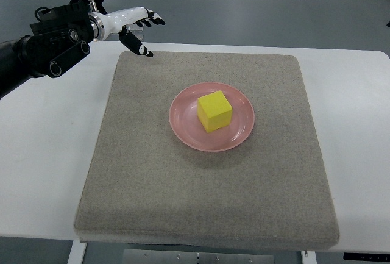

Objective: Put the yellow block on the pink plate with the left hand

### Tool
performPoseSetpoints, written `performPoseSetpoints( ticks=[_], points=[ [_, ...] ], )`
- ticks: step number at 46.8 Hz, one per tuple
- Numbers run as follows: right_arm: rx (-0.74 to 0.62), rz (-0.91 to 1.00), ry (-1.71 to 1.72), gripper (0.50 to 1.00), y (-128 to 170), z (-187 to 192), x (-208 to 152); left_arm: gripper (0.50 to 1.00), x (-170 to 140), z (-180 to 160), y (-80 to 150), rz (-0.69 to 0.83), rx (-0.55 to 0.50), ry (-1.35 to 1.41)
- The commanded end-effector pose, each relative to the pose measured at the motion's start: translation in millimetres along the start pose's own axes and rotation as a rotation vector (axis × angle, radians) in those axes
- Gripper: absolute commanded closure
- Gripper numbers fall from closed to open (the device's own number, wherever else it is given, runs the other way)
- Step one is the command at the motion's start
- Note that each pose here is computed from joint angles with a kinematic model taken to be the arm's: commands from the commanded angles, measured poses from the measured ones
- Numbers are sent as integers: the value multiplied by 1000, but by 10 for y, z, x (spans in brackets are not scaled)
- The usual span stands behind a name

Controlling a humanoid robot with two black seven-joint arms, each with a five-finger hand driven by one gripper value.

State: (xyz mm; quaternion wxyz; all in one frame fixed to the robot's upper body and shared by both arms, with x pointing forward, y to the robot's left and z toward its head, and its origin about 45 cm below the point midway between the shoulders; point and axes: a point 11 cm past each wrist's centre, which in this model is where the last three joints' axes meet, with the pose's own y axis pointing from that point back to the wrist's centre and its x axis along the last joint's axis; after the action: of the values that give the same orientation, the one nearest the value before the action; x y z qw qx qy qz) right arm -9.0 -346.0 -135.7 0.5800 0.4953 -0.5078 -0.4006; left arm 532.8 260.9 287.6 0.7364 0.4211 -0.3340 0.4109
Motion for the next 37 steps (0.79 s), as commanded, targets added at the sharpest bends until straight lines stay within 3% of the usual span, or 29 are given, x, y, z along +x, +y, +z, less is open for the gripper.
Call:
performPoseSetpoints(
  ticks=[1, 8, 22, 37],
  points=[
    [0, 0, 0, 576, 0, 0, 0, 666, 42, -82, 1, 39, 38, 90],
    [2, 0, 0, 576, 0, -2, 0, 666, 185, -172, 24, 181, 55, 281],
    [1, 0, -2, 576, 0, -2, 0, 666, -160, -588, 62, 321, 155, 575],
    [0, 0, 0, 576, 0, 0, 0, 664, -203, -552, 62, 309, 23, 942]
  ],
)
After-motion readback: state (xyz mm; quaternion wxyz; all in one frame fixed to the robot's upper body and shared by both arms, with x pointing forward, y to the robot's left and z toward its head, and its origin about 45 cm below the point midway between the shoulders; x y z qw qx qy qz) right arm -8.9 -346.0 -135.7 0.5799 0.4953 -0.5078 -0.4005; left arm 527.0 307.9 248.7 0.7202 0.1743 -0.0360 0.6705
